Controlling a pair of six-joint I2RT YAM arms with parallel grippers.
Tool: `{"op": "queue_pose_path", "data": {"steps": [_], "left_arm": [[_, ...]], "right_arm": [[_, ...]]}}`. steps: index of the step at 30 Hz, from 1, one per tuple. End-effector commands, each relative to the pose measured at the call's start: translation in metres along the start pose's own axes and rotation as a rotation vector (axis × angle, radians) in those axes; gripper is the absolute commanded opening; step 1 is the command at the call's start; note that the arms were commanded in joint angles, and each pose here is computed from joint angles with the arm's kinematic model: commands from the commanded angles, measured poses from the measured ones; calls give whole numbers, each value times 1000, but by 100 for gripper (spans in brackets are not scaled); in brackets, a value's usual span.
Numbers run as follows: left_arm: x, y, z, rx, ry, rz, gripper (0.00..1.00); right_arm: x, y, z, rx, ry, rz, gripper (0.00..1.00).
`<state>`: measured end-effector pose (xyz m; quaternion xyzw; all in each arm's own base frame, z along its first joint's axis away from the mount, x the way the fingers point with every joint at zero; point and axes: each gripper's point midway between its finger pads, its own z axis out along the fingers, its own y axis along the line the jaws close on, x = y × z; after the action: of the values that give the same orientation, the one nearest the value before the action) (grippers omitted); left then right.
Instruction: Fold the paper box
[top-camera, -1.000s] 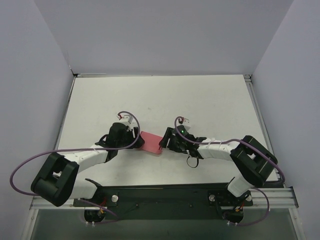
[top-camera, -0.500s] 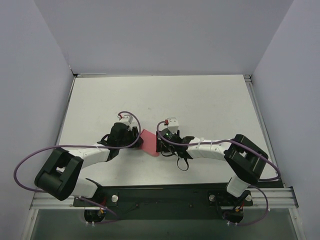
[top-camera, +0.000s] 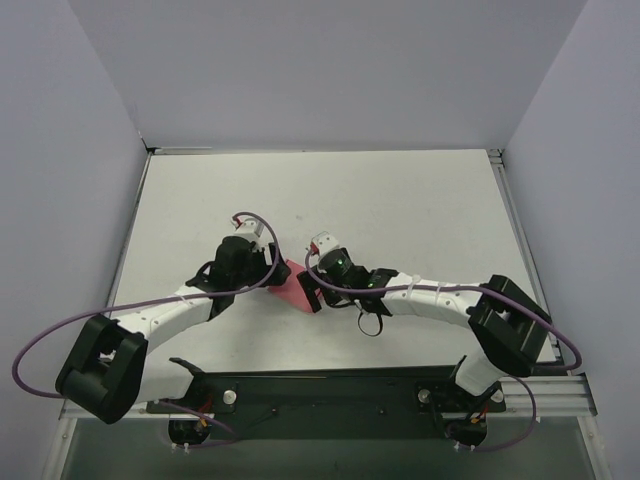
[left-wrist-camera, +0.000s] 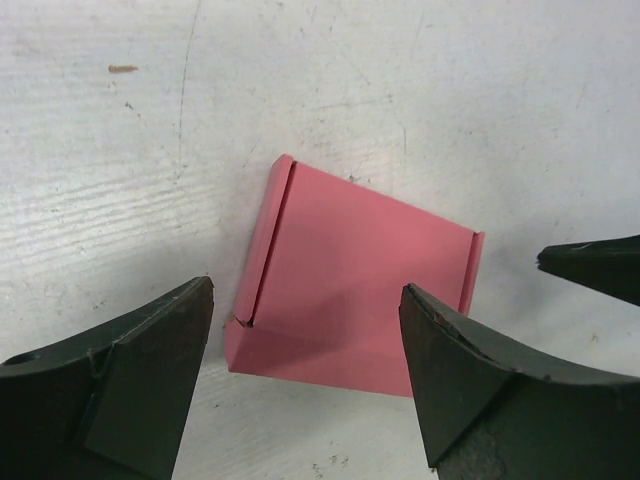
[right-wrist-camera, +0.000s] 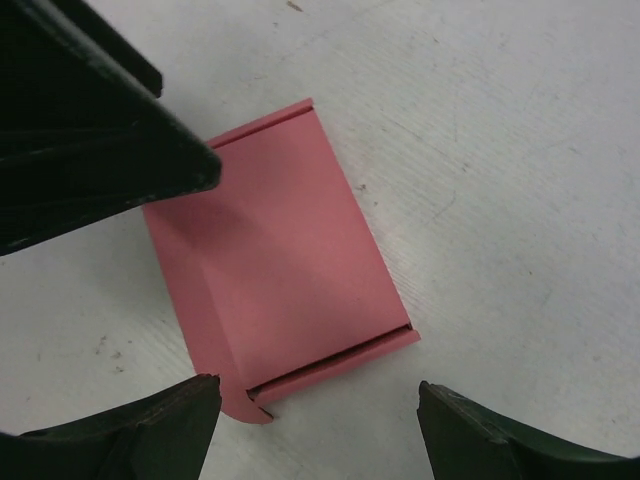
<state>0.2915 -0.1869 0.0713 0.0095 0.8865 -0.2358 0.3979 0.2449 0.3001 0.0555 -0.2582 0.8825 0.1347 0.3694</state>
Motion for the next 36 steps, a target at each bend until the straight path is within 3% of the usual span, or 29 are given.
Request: {"op": "queue_pose_path", "data": {"steps": [1, 4, 6, 18, 23, 36], "left_arm": [[-27, -12, -8, 18, -51, 28, 85], [-28, -5, -10, -23, -41, 24, 86], [-29, -3, -14, -31, -43, 20, 86], [-52, 17, -62, -109, -105, -77, 91], [-67, 7, -82, -59, -133, -108, 91], [-96, 15, -117, -90, -154, -18, 92]], "right_arm": [[-31, 21, -4, -157, -48, -163, 81], [-35, 26, 0, -211, -42, -212, 82], [-41, 29, 3, -245, -47, -242, 89], [-42, 25, 39, -253, 53, -358, 91], [-37, 28, 47, -263, 89, -371, 95], [-26, 36, 52, -261, 130, -384, 100]]}}
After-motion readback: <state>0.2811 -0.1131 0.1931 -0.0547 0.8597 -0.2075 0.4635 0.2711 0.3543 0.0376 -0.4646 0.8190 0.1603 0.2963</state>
